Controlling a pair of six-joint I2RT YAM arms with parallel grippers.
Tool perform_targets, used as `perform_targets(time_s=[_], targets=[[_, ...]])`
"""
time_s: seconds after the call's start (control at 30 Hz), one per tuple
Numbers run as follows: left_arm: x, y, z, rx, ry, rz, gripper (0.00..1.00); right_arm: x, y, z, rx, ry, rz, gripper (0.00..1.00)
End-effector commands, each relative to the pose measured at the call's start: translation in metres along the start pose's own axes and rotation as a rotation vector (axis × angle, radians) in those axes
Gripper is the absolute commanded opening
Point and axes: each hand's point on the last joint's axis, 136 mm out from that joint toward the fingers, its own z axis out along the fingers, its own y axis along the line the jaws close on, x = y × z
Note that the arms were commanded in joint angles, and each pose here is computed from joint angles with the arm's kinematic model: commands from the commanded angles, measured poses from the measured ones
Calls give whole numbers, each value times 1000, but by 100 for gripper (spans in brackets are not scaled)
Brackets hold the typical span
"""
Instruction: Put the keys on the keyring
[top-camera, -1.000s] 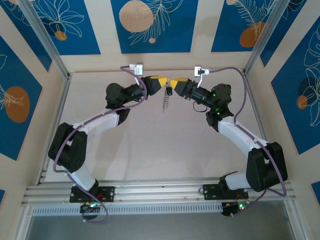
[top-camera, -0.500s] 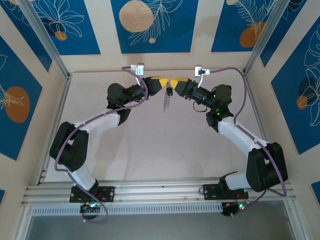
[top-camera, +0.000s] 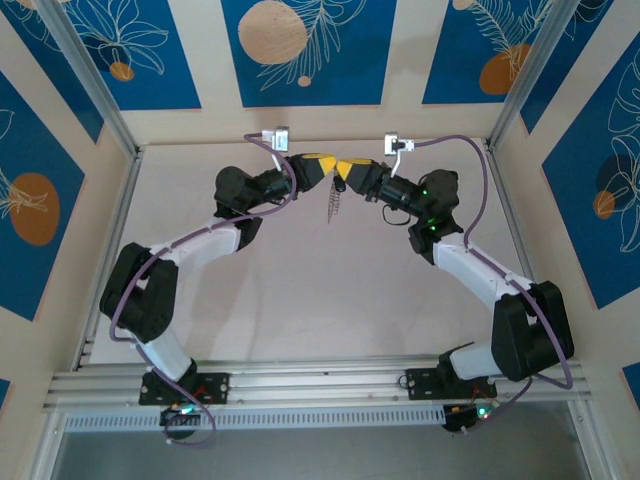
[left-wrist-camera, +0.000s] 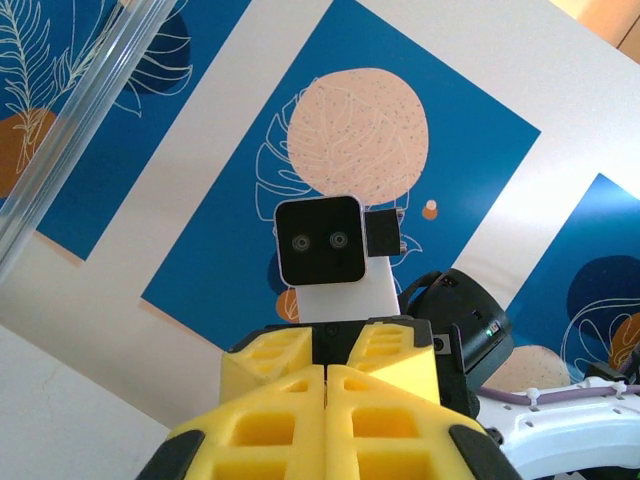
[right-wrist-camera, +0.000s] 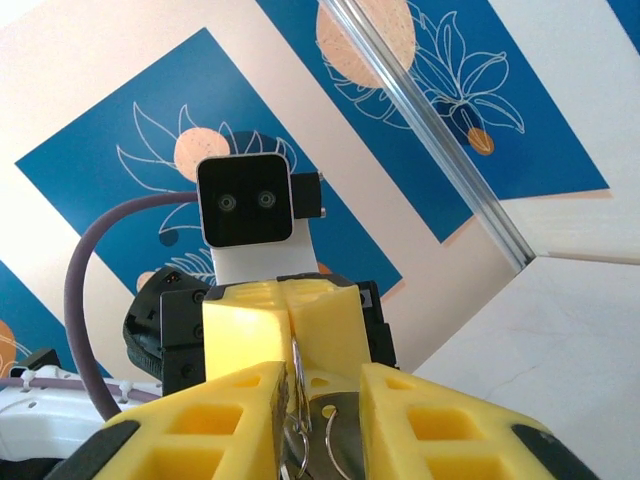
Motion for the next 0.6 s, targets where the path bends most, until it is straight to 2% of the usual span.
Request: perform_targets(time_s=[0.0, 0.23, 0.43, 0.47, 0.57], targets=[[-10, -15, 4, 51, -39, 47, 0, 1, 7, 5, -31, 10, -20, 22], [-10, -15, 5, 56, -37, 45, 0, 0, 2, 5, -17, 14, -19, 0], [-10, -15, 9, 60, 10, 56, 0, -11, -14, 0, 23, 26, 5, 0], [-10, -14, 9, 53, 21, 60, 2, -15, -17, -2, 29, 29, 14, 0], [-17, -10, 6, 35, 38, 77, 18, -21, -28, -9, 57, 51, 33, 0]])
